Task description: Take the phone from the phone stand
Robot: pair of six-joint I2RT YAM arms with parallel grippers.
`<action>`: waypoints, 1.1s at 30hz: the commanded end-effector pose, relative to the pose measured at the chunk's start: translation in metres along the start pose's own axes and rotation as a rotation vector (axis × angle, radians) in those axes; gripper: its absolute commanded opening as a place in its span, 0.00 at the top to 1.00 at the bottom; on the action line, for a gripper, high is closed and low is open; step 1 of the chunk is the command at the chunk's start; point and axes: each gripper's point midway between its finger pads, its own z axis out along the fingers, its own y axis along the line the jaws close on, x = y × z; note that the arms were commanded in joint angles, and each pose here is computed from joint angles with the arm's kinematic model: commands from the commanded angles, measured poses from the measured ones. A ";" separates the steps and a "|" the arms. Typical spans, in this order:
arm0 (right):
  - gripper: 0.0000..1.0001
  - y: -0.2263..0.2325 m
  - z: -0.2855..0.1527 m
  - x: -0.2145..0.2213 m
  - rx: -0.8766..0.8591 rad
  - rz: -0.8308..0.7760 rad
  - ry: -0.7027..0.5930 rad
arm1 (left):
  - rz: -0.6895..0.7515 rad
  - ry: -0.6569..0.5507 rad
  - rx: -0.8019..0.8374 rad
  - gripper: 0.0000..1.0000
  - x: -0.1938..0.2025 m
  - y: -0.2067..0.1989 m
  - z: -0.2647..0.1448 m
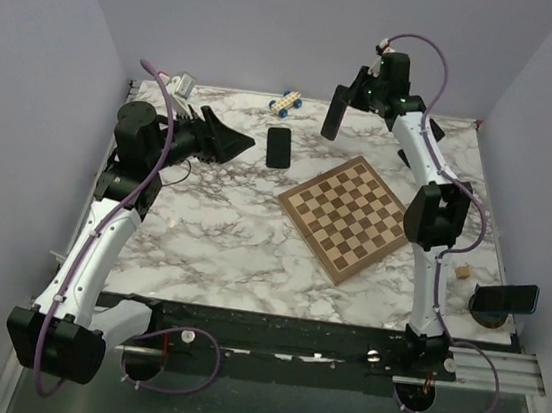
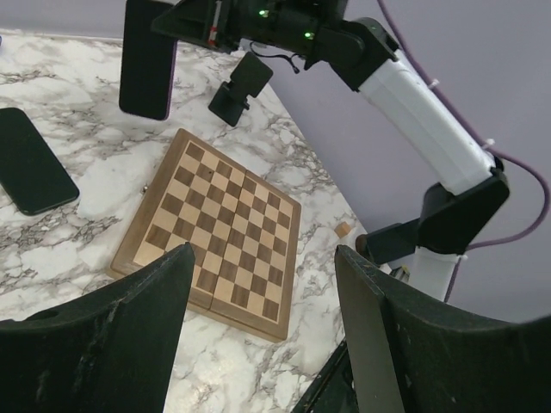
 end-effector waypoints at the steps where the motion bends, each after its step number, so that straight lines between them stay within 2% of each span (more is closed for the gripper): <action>1: 0.99 0.003 0.010 0.062 0.001 0.028 0.254 | 0.004 -0.019 -0.017 0.25 -0.002 0.002 -0.003; 10: 0.99 0.017 0.052 0.112 -0.128 0.100 0.328 | -0.008 -0.006 -0.019 0.25 0.001 0.006 0.001; 18: 0.99 0.010 0.071 0.151 -0.158 0.153 0.399 | -0.013 0.002 -0.021 0.25 0.002 0.009 0.003; 33: 0.94 -0.002 0.117 0.185 -0.133 0.170 0.341 | -0.014 0.009 -0.037 0.25 0.003 0.015 0.005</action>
